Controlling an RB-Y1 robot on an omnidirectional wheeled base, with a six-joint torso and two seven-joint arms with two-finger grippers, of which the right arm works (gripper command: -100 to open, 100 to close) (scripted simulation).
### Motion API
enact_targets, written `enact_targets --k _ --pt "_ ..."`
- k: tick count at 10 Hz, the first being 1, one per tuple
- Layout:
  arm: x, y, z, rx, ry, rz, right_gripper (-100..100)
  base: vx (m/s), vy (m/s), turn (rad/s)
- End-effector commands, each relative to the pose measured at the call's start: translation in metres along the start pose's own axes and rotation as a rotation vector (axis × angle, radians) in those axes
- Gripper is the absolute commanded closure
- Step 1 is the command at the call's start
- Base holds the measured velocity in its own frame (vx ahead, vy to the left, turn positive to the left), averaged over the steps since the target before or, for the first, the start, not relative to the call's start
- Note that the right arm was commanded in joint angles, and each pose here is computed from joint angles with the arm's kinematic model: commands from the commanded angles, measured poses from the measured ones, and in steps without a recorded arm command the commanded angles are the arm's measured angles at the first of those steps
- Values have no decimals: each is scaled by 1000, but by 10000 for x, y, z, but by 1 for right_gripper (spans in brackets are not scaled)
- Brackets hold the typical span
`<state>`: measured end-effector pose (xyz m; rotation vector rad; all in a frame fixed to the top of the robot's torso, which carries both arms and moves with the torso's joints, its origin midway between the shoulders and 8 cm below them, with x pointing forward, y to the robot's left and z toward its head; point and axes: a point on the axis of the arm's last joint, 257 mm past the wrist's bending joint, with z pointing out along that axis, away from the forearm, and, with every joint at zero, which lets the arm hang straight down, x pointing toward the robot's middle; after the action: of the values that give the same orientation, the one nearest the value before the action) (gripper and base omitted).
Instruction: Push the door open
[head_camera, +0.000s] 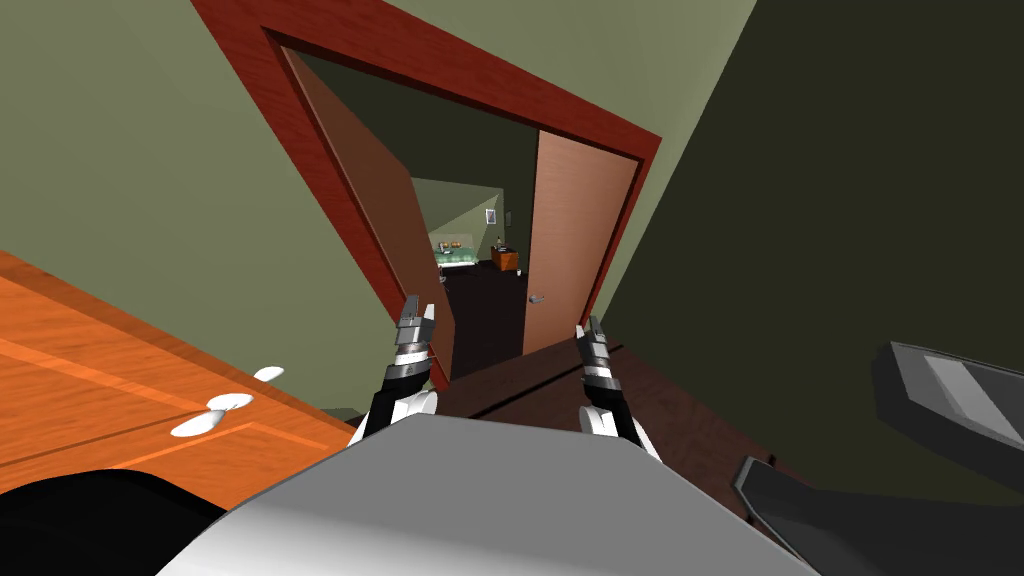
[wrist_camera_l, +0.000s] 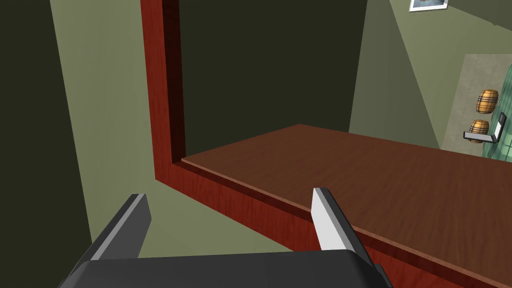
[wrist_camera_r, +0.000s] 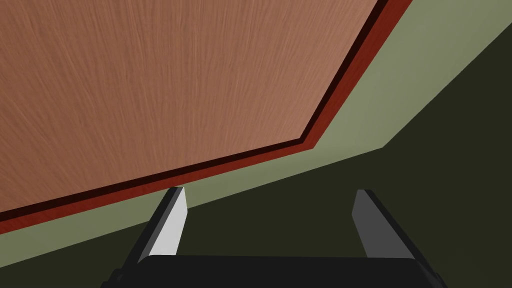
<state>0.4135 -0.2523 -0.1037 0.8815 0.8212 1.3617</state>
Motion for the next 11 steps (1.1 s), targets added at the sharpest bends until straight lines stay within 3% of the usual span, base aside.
enact_targets --k 1,5,11 --pt "44 -146 -1 18 12 8 -100 106 -42 73" --pt "93 -357 -26 47 27 18 -100 62 -27 50" --pt "207 -866 -112 120 63 39 -100 72 -46 71"
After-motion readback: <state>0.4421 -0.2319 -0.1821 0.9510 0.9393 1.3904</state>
